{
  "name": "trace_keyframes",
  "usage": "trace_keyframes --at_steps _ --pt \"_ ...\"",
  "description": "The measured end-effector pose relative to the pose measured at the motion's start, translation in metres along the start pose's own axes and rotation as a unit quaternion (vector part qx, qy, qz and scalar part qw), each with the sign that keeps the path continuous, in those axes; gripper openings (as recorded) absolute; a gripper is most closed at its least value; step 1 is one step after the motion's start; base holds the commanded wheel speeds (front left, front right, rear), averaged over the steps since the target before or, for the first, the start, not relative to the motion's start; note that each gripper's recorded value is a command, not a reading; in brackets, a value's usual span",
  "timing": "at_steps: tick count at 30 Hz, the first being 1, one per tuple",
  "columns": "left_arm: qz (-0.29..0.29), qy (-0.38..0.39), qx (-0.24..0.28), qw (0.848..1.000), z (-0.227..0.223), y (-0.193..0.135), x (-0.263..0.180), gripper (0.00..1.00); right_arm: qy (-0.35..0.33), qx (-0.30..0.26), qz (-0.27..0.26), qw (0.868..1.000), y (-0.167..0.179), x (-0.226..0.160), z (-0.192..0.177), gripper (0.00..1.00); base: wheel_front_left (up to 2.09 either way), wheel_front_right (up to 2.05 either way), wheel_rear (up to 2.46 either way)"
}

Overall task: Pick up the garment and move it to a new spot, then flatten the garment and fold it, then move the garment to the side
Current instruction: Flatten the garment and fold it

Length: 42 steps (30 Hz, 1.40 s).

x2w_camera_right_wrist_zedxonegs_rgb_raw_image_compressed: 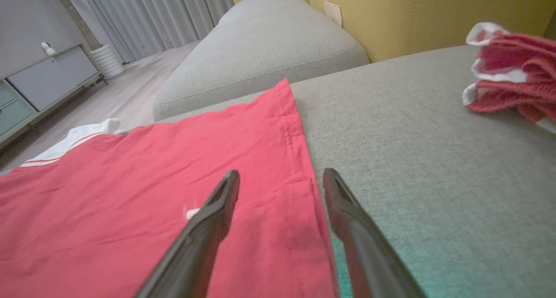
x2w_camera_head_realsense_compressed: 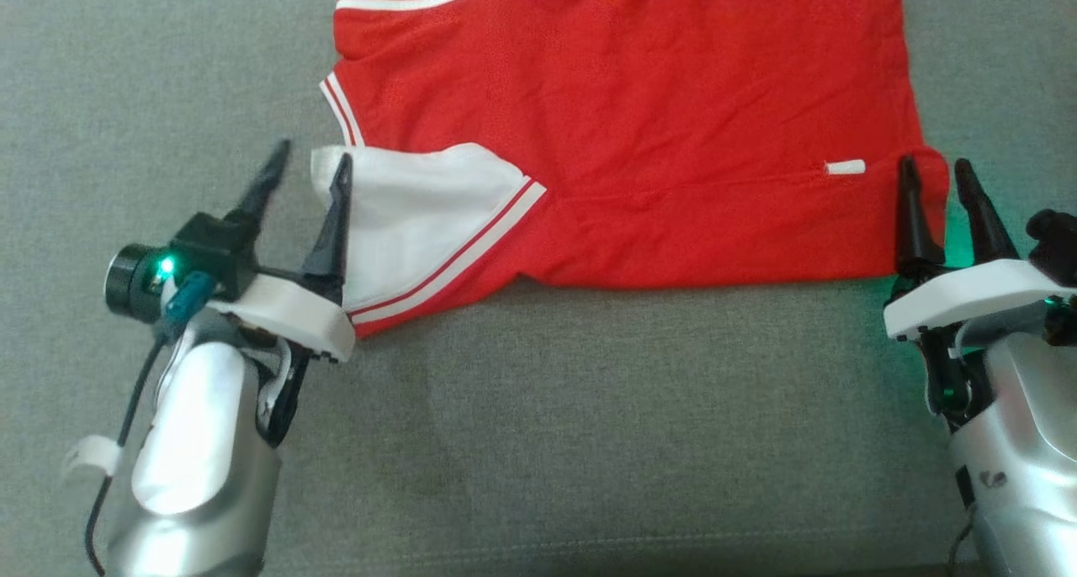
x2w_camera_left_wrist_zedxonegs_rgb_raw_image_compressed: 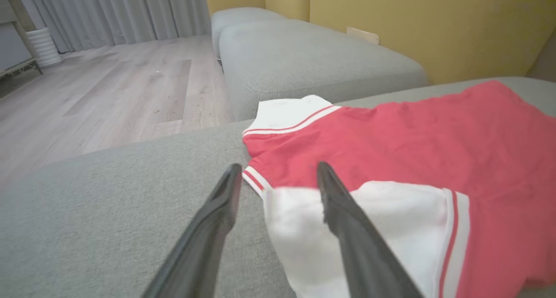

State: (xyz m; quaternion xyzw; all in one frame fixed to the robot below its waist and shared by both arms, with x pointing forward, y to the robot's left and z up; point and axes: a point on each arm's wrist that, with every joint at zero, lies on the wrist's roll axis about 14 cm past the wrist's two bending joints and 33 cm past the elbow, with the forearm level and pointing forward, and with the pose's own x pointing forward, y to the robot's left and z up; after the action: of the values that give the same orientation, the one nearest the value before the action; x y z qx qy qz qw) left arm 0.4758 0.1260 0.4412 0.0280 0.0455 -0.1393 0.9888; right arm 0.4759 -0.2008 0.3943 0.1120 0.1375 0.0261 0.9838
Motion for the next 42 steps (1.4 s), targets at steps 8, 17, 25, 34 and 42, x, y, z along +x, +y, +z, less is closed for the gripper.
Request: trace_keyframes --at_steps 8,17,25,34,42 --pt "0.060 0.012 -0.098 0.993 -0.014 0.006 -0.041 1.00 -0.053 0.017 -0.008 0.998 -0.003 -0.022 0.029 1.00 0.00 0.00 0.00" --pt "0.091 0.109 -0.232 0.962 -0.078 -0.018 -0.086 1.00 -0.054 0.060 -0.031 0.996 -0.005 -0.055 0.013 1.00 0.00 0.00 0.00" --pt "0.070 0.106 -0.233 0.964 -0.072 -0.030 -0.064 1.00 -0.053 0.056 -0.036 0.996 -0.010 -0.055 0.011 1.00 0.00 0.00 0.00" --pt "0.111 0.017 -0.241 0.964 -0.021 -0.010 -0.052 1.00 -0.060 0.053 -0.040 0.996 -0.013 -0.058 0.016 1.00 0.00 0.00 0.00" --pt "0.108 0.114 -0.225 0.961 -0.076 -0.038 -0.086 1.00 -0.060 0.054 -0.044 0.996 -0.015 -0.061 0.015 1.00 0.00 0.00 0.00"
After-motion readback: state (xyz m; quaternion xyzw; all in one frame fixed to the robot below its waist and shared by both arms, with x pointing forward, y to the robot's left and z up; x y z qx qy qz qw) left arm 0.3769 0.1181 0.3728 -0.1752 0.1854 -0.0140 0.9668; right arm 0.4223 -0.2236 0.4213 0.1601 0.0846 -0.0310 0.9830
